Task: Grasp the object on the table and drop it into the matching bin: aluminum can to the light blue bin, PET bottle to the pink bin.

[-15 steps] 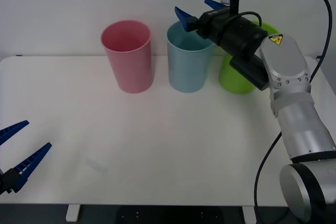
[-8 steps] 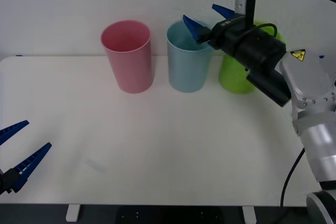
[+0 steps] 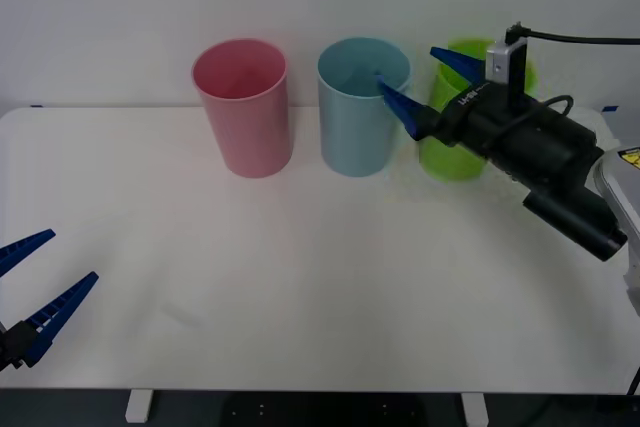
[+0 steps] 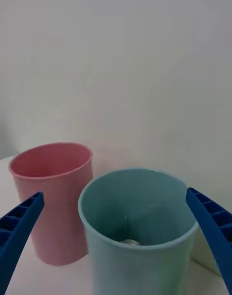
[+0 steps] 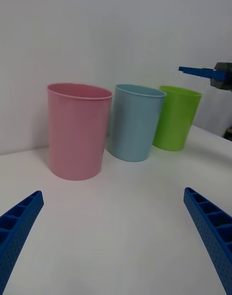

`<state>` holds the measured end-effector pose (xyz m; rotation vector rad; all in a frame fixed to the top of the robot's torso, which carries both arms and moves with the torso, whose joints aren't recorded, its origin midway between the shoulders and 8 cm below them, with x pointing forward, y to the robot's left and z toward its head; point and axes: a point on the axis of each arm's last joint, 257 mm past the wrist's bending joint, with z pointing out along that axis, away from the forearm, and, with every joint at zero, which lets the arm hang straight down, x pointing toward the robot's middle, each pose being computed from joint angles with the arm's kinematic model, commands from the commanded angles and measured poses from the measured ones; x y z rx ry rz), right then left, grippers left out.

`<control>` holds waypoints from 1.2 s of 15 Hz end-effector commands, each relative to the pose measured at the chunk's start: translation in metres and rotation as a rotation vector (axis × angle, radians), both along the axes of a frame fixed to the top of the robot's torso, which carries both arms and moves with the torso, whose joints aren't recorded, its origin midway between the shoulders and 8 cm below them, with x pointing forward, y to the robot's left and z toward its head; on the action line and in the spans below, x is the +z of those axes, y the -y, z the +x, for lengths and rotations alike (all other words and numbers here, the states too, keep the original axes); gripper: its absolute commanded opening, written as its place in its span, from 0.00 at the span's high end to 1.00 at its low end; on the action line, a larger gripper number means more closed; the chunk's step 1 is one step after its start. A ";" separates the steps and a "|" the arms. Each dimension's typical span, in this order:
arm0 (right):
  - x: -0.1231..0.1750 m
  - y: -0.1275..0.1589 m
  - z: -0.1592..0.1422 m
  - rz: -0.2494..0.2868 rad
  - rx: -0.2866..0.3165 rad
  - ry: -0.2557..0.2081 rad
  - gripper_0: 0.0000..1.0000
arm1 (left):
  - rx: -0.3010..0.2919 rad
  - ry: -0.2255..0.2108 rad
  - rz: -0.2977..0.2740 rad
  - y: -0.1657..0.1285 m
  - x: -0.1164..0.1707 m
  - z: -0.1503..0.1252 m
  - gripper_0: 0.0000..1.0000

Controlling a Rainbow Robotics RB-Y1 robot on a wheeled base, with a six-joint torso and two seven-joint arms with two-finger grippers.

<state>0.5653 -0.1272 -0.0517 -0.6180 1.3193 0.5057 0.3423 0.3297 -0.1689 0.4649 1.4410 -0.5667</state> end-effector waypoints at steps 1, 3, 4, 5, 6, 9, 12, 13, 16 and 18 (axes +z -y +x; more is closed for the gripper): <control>-0.015 0.014 -0.024 -0.046 0.008 0.016 0.00 | 0.000 0.000 0.000 0.000 0.000 0.000 0.00; -0.025 0.021 -0.046 -0.069 0.031 0.017 0.00 | 0.000 0.000 0.000 0.000 0.000 0.000 0.00; -0.029 0.025 -0.055 -0.077 0.042 0.011 0.00 | 0.000 0.000 0.000 0.000 0.000 0.000 0.00; -0.035 0.030 -0.069 -0.077 0.058 -0.006 0.00 | 0.000 0.000 0.000 0.000 0.000 0.000 0.00; -0.038 0.035 -0.078 -0.081 0.067 -0.014 0.00 | 0.000 0.000 0.000 0.000 0.000 0.000 0.00; -0.048 0.052 -0.109 -0.100 0.119 -0.037 0.00 | 0.000 0.000 0.000 0.000 0.000 0.000 0.00; -0.060 0.070 -0.133 -0.122 0.147 -0.065 0.00 | 0.000 0.000 0.000 0.000 0.000 0.000 0.00; -0.064 0.075 -0.139 -0.127 0.153 -0.074 0.00 | 0.000 0.000 0.000 0.000 0.000 0.000 0.00; -0.077 0.093 -0.157 -0.142 0.153 -0.108 0.00 | 0.000 0.000 0.000 0.000 0.000 0.000 0.00; -0.086 0.103 -0.167 -0.148 0.135 -0.133 0.00 | 0.000 0.000 0.000 0.000 0.000 0.000 0.00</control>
